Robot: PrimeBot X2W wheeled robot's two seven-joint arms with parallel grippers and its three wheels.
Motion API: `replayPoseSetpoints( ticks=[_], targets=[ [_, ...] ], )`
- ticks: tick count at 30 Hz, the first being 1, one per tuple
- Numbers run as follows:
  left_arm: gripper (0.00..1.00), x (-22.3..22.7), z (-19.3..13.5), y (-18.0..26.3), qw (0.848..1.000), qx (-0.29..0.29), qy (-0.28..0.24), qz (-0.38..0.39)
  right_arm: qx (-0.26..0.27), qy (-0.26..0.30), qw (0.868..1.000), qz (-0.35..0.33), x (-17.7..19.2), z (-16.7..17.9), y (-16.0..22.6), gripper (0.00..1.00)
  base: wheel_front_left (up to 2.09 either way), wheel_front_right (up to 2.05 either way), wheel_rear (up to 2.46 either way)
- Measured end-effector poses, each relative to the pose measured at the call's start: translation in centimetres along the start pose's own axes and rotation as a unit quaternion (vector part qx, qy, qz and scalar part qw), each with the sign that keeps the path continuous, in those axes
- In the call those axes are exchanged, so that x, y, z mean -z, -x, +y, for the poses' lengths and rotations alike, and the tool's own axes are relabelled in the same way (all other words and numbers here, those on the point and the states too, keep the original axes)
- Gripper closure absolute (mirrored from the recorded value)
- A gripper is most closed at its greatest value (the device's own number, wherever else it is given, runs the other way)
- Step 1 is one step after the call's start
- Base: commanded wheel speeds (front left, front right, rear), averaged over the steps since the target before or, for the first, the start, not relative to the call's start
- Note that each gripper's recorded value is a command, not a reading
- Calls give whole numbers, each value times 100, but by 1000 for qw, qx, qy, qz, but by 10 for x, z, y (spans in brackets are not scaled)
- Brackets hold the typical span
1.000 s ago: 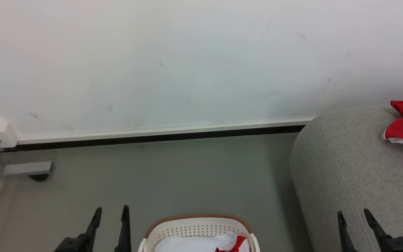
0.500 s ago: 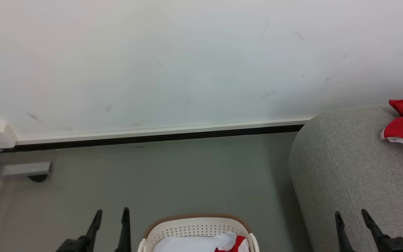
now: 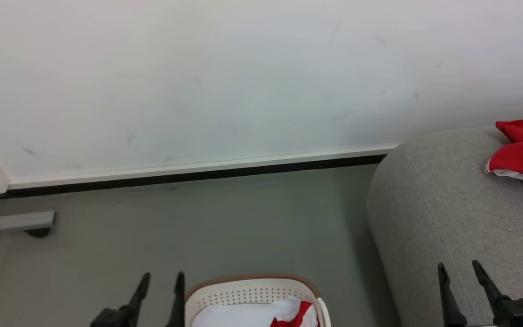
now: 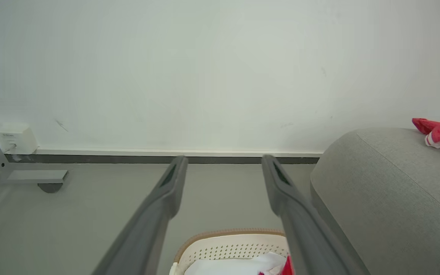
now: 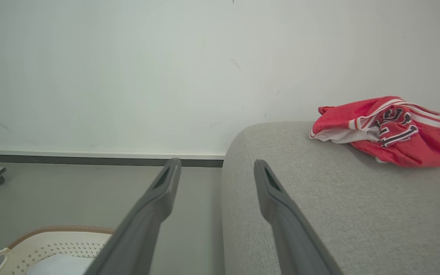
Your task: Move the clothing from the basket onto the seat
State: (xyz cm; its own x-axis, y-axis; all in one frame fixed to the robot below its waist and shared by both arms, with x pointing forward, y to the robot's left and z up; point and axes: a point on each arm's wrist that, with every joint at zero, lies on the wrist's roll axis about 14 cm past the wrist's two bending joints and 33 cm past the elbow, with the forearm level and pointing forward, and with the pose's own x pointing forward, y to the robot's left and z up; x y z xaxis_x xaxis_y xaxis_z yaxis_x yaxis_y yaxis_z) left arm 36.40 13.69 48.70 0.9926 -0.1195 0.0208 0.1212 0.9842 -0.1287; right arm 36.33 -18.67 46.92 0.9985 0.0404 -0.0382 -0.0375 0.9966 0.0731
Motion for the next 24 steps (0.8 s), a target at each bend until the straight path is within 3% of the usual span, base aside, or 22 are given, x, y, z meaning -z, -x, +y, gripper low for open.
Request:
replayPoseSetpoints(
  ticks=[5,10,17,24],
  targets=[
    [0,22,-41,-10,996,76,-2,42,18,10,1000,-18,-12,-13,-2,0,0,0,0],
    [0,53,-81,-26,982,149,-25,111,37,17,999,-30,-21,-27,-11,0,0,0,0],
    [0,118,-117,-37,942,227,-63,240,55,25,998,-30,-22,-42,-25,0,0,0,0],
    [0,182,-130,-57,898,274,-99,329,60,34,997,-31,-18,-51,-54,0,0,0,0]
  ],
)
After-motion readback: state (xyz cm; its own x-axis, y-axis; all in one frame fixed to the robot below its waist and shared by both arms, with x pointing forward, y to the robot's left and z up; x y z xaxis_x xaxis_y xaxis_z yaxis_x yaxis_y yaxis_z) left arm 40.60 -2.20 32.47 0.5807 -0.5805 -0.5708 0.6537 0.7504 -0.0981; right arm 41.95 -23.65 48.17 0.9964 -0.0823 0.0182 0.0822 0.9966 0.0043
